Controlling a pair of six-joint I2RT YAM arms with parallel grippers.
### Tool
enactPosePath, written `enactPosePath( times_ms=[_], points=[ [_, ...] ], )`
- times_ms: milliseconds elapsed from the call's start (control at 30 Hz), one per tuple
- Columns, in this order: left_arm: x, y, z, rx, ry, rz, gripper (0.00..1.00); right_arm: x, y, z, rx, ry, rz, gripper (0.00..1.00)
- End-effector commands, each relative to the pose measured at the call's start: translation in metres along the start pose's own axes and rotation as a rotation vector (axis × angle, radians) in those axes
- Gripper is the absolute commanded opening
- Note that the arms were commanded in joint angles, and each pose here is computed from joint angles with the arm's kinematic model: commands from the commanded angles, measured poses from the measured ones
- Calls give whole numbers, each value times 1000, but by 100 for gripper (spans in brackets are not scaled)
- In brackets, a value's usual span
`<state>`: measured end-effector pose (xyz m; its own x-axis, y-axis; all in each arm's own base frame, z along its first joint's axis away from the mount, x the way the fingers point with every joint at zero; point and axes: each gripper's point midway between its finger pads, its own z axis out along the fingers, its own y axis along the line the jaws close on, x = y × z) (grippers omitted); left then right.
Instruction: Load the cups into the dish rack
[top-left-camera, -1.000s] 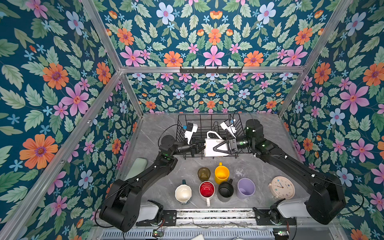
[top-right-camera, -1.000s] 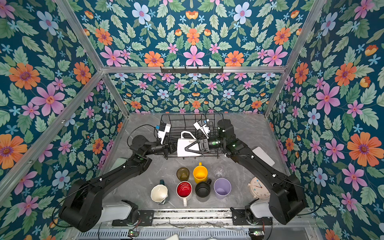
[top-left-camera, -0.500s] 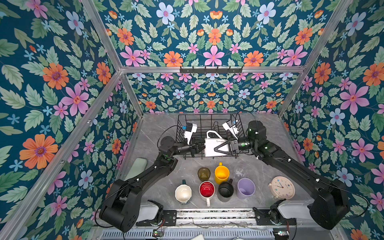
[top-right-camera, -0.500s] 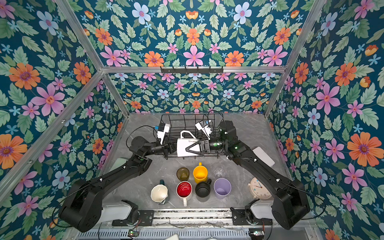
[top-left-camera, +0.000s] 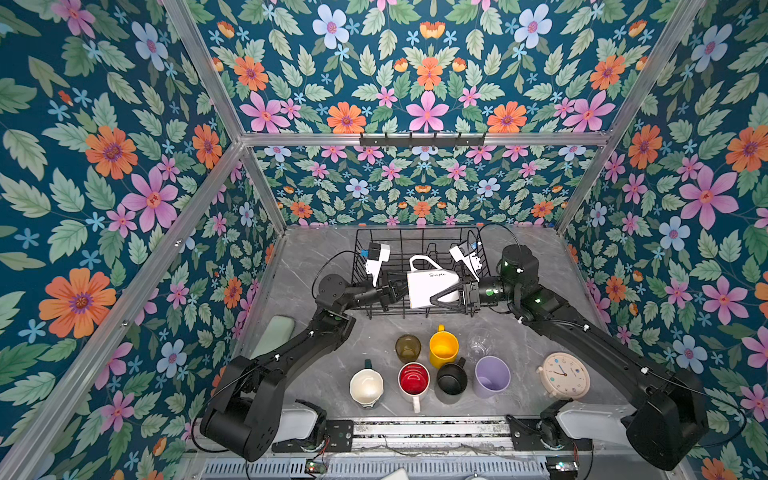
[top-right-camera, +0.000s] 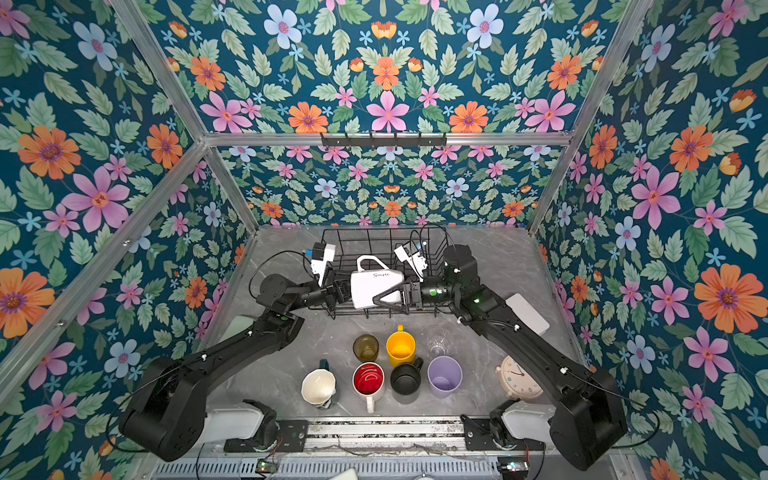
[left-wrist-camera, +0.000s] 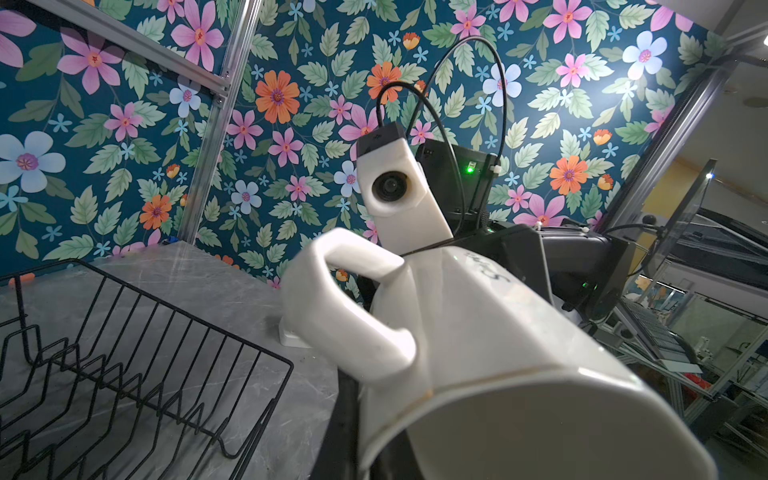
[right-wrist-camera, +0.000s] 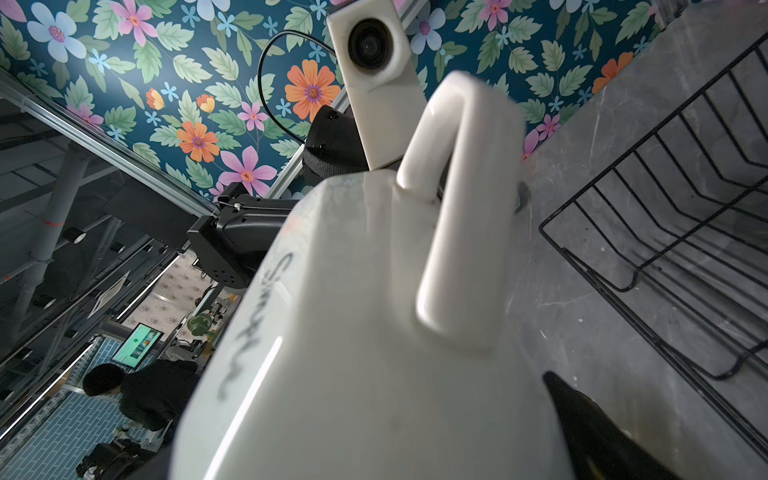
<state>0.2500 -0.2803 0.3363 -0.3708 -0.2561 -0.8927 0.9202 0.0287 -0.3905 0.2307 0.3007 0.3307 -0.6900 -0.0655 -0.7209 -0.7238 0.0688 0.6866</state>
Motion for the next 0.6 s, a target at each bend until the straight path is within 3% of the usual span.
enactPosePath(
  times_ms=[0,567],
  points=[
    [-12,-13,-1,44,-44,58,0,-14,-3,-3,33,-52,-34,99],
    [-10,-12,0,52,-36,44,0,-24,3,5,-50,-16,-18,99]
  ],
)
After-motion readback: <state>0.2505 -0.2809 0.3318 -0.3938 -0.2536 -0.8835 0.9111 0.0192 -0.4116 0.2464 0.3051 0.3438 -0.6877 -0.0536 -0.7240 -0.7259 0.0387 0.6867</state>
